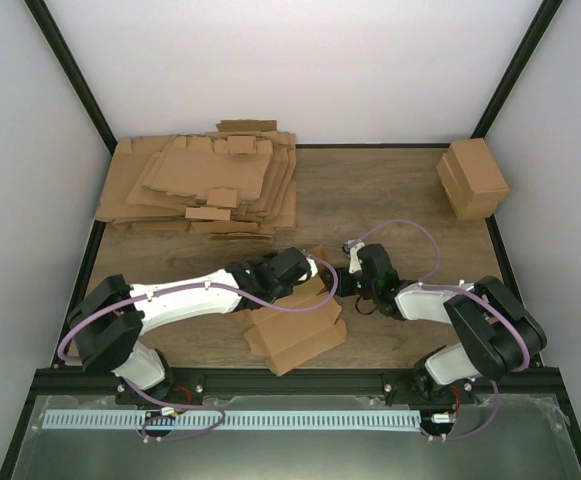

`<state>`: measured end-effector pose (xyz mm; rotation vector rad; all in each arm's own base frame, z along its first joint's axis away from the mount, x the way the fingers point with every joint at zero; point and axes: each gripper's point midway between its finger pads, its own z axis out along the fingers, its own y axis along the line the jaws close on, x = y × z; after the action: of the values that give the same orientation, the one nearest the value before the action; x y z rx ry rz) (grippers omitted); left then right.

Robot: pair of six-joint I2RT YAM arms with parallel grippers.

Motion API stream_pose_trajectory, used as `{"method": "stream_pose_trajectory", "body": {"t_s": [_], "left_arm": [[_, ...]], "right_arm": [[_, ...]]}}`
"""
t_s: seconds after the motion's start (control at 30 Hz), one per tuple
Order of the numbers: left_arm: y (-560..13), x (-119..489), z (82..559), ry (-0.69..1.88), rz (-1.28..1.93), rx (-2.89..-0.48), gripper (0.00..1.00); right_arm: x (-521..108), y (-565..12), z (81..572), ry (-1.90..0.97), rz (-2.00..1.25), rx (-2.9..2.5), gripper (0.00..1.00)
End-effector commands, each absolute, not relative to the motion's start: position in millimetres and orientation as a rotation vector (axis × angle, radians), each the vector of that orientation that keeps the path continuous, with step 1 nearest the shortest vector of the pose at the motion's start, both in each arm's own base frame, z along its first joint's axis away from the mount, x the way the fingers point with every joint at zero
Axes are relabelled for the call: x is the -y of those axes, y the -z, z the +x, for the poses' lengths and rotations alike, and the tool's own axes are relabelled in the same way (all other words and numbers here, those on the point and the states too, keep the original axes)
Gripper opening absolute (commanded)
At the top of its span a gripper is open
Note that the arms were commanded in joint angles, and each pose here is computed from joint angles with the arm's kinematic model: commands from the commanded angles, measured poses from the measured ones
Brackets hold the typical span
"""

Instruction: Fold the paper box

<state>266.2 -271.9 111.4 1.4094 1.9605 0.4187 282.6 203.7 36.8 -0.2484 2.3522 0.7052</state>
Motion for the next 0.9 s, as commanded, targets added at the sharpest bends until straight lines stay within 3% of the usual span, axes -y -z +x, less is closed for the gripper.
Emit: {"method": "stream_pose_trajectory", "body": {"t_s": [0.0,0.87], "left_arm": [[-106,272,265,-0.432,1.402,-1.973,0.04],[-103,281,270,-0.441,1.391,-1.986,0.04]], "right_arm": [[-209,-52,283,-0.754,-0.257,-2.339,0.7],[-237,-81,232,-1.209,-0.213,-2.376,0.73]]}}
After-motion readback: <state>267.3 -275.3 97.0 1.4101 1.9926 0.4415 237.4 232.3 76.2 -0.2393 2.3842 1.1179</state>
